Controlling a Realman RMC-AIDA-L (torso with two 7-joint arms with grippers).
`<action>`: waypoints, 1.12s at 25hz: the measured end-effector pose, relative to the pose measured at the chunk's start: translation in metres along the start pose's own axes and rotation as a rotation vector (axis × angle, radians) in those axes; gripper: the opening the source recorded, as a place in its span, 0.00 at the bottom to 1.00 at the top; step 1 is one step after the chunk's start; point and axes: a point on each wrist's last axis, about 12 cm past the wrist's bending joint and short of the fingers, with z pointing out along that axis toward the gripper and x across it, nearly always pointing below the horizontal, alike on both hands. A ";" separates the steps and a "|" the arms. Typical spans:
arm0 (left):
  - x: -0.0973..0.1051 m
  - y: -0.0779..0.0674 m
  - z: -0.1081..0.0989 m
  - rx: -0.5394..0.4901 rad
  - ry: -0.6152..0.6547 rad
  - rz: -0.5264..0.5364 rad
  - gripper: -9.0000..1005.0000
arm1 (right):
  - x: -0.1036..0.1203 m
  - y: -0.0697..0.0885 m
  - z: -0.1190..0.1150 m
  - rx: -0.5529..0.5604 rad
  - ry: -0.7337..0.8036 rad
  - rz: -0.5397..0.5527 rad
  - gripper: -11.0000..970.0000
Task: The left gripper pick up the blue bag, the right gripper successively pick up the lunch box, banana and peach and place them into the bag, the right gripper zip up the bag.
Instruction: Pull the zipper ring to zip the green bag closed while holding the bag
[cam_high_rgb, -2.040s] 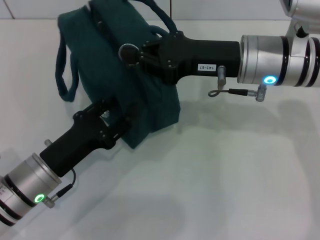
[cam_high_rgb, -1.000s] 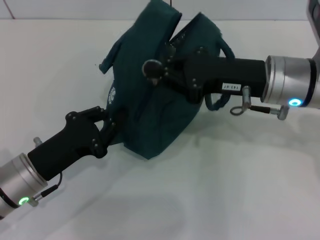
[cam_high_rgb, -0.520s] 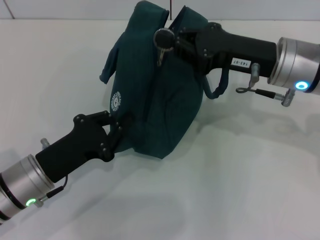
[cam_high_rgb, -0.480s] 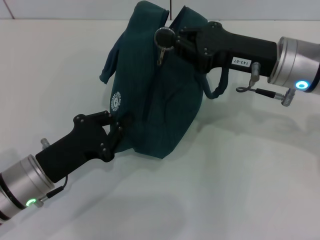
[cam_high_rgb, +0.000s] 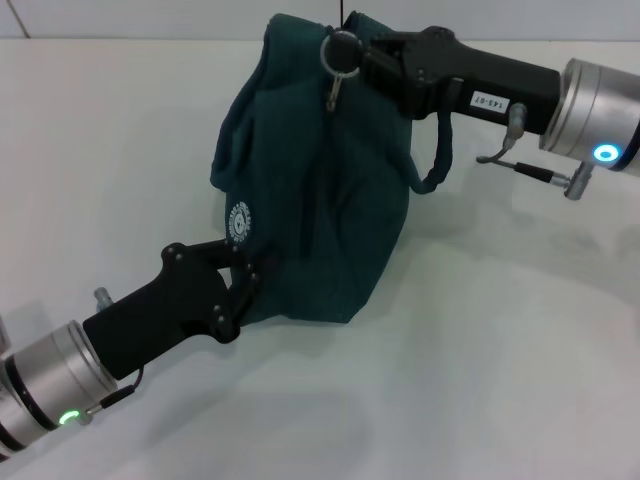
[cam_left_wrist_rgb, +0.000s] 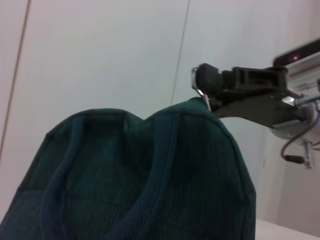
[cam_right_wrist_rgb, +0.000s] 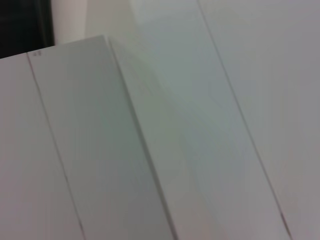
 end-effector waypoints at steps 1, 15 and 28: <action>0.000 0.000 0.000 0.001 0.001 0.001 0.08 | 0.000 -0.001 -0.001 0.008 -0.002 0.003 0.05; -0.002 0.000 0.008 0.032 0.002 -0.007 0.17 | 0.005 -0.008 -0.002 0.051 0.018 0.015 0.05; -0.010 0.000 0.027 0.041 -0.070 -0.032 0.45 | 0.007 -0.006 -0.001 0.037 0.029 0.017 0.05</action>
